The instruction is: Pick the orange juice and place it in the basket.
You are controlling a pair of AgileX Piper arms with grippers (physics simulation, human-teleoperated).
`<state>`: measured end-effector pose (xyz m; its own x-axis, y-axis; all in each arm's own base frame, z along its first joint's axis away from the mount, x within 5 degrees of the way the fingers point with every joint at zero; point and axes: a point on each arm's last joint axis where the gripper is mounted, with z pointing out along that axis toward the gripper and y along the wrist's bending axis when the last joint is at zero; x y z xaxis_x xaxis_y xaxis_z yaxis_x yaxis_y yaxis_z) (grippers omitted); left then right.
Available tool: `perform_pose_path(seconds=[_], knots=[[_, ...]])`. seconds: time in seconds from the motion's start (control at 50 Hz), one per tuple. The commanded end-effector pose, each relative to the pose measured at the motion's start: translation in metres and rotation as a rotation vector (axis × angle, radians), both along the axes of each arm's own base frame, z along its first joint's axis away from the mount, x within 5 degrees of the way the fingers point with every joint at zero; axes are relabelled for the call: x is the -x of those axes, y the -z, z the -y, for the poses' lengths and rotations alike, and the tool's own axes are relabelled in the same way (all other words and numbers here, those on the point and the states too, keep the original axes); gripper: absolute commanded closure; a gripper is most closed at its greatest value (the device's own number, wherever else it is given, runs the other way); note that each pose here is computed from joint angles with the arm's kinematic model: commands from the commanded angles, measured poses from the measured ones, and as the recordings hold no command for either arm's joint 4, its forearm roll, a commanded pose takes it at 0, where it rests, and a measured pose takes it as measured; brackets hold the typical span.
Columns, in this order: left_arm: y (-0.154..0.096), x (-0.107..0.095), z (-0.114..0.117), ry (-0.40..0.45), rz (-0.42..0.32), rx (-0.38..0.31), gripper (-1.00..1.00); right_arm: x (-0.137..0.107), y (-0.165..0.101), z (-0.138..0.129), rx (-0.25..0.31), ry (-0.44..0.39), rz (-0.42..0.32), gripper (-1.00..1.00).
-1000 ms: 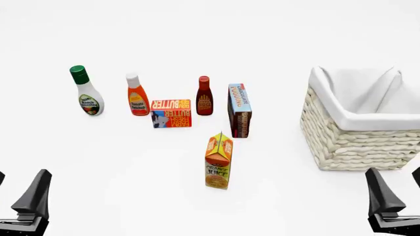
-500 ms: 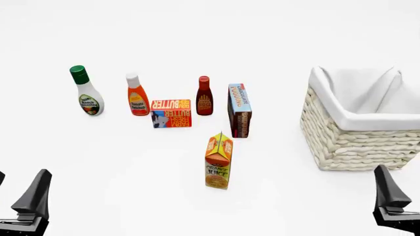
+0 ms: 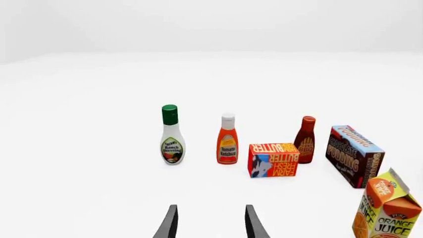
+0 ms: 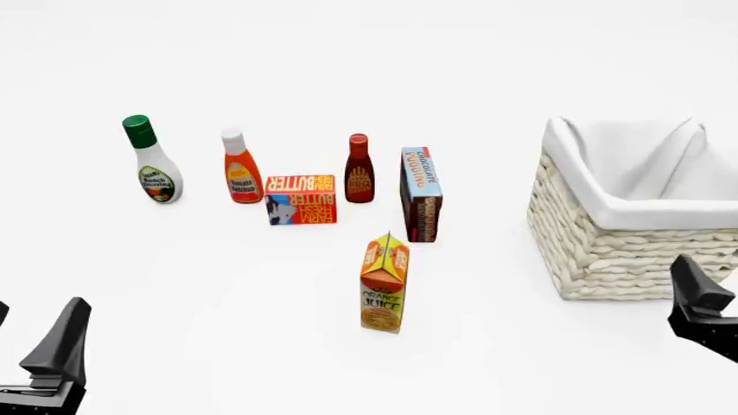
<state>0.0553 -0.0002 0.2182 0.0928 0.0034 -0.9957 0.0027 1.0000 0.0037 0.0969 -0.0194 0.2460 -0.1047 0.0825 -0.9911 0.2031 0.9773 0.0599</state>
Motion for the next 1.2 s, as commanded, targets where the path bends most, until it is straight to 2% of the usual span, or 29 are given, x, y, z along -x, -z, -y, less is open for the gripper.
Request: perform_pose_path(seconds=[0.02, 0.06, 0.1, 0.14, 0.22, 0.26, 0.3, 0.32, 0.36, 0.44, 0.52, 0.6, 0.64, 0.72, 0.76, 0.8, 0.84, 0.94, 0.96, 1.0, 1.1, 1.2], knots=[[0.000, 0.000, 0.000, -0.001, 0.000, 0.000, -1.00, -0.018, -0.016, 0.003, -0.064, -0.001, -0.094, -1.00], [0.000, 0.000, 0.000, -0.001, 0.000, 0.000, -1.00, -0.026, -0.017, 0.002, -0.084, -0.017, -0.131, -1.00], [-0.001, 0.000, 0.000, -0.001, 0.000, 0.000, -1.00, -0.027, -0.023, -0.001, -0.102, -0.038, -0.134, -1.00], [-0.001, 0.000, 0.000, -0.001, 0.000, 0.000, -1.00, -0.029, -0.024, -0.001, -0.112, -0.032, -0.146, -1.00], [-0.001, 0.000, 0.000, -0.001, 0.000, 0.000, -1.00, -0.037, -0.028, -0.001, -0.166, -0.030, -0.200, -1.00], [-0.001, 0.000, 0.000, -0.001, 0.000, 0.000, -1.00, -0.037, -0.029, -0.001, -0.164, -0.032, -0.203, -1.00], [-0.001, 0.000, 0.000, -0.001, 0.000, 0.000, -1.00, -0.043, -0.027, 0.000, -0.172, -0.027, -0.252, -1.00], [-0.001, 0.000, 0.000, -0.001, 0.000, 0.000, -1.00, -0.041, -0.030, 0.001, -0.170, -0.019, -0.248, -1.00], [-0.001, 0.000, 0.000, -0.001, 0.000, 0.000, -1.00, -0.043, -0.035, -0.004, -0.214, -0.042, -0.259, -1.00], [-0.001, 0.000, 0.000, -0.001, 0.000, 0.000, -1.00, -0.048, -0.037, -0.004, -0.250, -0.028, -0.303, -1.00], [-0.001, 0.000, 0.000, -0.001, 0.000, 0.000, -1.00, -0.053, -0.043, -0.008, -0.275, -0.051, -0.340, -1.00], [-0.001, 0.000, 0.000, -0.001, -0.001, 0.000, -1.00, -0.060, -0.042, -0.015, -0.343, -0.064, -0.395, -1.00], [-0.001, 0.000, 0.000, -0.001, 0.000, 0.000, -1.00, -0.059, -0.044, -0.016, -0.369, -0.057, -0.393, -1.00], [-0.001, 0.000, 0.000, -0.001, 0.000, 0.000, -1.00, -0.065, -0.048, -0.019, -0.378, -0.070, -0.422, -1.00], [-0.001, 0.000, 0.000, -0.001, 0.000, 0.000, -1.00, -0.066, -0.051, -0.023, -0.410, -0.077, -0.431, -1.00], [-0.001, 0.000, 0.000, -0.001, 0.000, 0.000, -1.00, -0.067, -0.052, -0.024, -0.412, -0.080, -0.445, -1.00], [-0.001, 0.000, 0.000, -0.001, 0.000, 0.000, -1.00, -0.069, -0.049, -0.031, -0.447, -0.098, -0.462, -1.00], [-0.001, 0.000, 0.000, -0.001, 0.000, 0.000, -1.00, -0.073, -0.055, -0.035, -0.457, -0.110, -0.474, -1.00], [-0.001, 0.000, 0.000, -0.001, 0.000, 0.000, -1.00, -0.075, -0.054, -0.040, -0.481, -0.122, -0.491, -1.00], [-0.001, 0.000, 0.000, -0.001, 0.000, 0.000, -1.00, -0.076, -0.057, -0.040, -0.476, -0.123, -0.493, -1.00], [-0.001, 0.000, 0.000, -0.001, 0.000, 0.000, -1.00, -0.080, -0.054, -0.054, -0.515, -0.157, -0.536, -1.00], [-0.001, 0.000, 0.000, -0.001, 0.000, 0.000, -1.00, -0.084, -0.051, -0.061, -0.515, -0.173, -0.576, -1.00]])
